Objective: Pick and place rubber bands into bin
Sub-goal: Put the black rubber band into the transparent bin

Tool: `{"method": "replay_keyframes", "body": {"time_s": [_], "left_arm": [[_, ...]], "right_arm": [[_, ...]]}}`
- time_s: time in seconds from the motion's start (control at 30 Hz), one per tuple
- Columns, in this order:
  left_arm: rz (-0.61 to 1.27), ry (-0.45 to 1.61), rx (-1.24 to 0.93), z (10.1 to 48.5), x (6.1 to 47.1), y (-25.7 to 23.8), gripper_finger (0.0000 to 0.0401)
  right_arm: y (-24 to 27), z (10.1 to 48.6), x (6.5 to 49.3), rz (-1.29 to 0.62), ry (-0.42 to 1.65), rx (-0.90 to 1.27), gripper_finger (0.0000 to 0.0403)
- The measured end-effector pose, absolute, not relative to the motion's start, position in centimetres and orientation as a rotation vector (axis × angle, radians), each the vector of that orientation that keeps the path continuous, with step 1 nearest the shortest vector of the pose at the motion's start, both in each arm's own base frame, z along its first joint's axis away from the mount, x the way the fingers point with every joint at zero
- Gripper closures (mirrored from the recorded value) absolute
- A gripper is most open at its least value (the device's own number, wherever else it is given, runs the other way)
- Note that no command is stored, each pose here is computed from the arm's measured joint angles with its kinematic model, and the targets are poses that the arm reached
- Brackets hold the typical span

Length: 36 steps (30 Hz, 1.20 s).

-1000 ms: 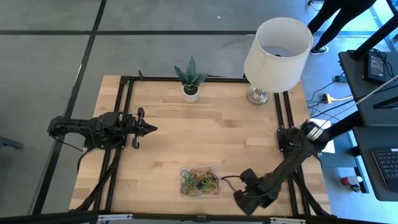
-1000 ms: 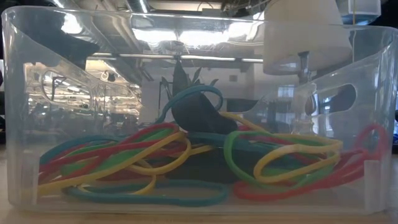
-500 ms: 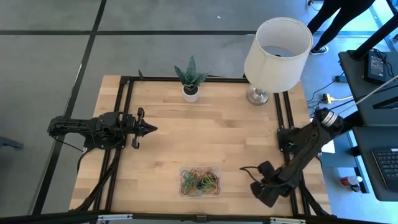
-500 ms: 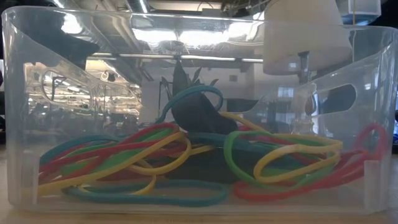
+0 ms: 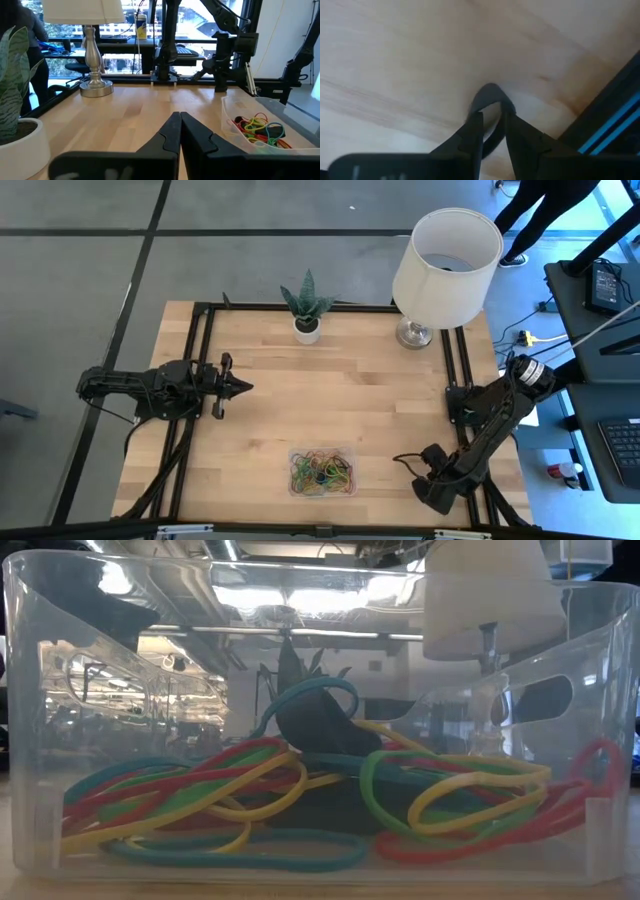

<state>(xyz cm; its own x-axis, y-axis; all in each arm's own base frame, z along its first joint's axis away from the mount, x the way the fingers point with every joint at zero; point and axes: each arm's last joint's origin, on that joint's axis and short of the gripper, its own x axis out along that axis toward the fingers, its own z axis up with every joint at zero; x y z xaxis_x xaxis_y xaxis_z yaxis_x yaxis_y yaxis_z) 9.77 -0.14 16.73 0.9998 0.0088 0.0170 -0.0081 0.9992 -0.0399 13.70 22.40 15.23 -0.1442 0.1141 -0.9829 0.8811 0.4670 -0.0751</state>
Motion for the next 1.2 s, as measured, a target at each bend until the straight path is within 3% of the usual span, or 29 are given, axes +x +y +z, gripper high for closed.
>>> {"method": "replay_keyframes", "body": {"time_s": [0.67, 0.87, 1.03, 1.13, 1.2], "left_arm": [[0.008, -0.017, -0.04, 16.7, 9.8, -0.1, 0.0397], [0.009, -0.017, -0.04, 16.7, 9.8, -0.1, 0.0396], [0.009, -0.017, -0.04, 16.7, 9.8, -0.1, 0.0397], [0.009, -0.018, -0.04, 16.7, 9.8, -0.1, 0.0395], [0.008, -0.015, -0.04, 16.7, 9.8, -0.1, 0.0396]], "right_arm": [[22.7, 16.0, 13.8, -0.846, 1.583, 0.876, 0.0318], [22.0, 14.8, 13.2, -0.873, 1.578, 0.844, 0.0318], [21.4, 13.0, 12.7, -0.785, 1.591, 0.854, 0.0318], [21.2, 12.8, 12.8, -0.783, 1.594, 0.855, 0.0338], [21.3, 13.2, 13.1, -0.785, 1.586, 0.848, 0.0371]]}}
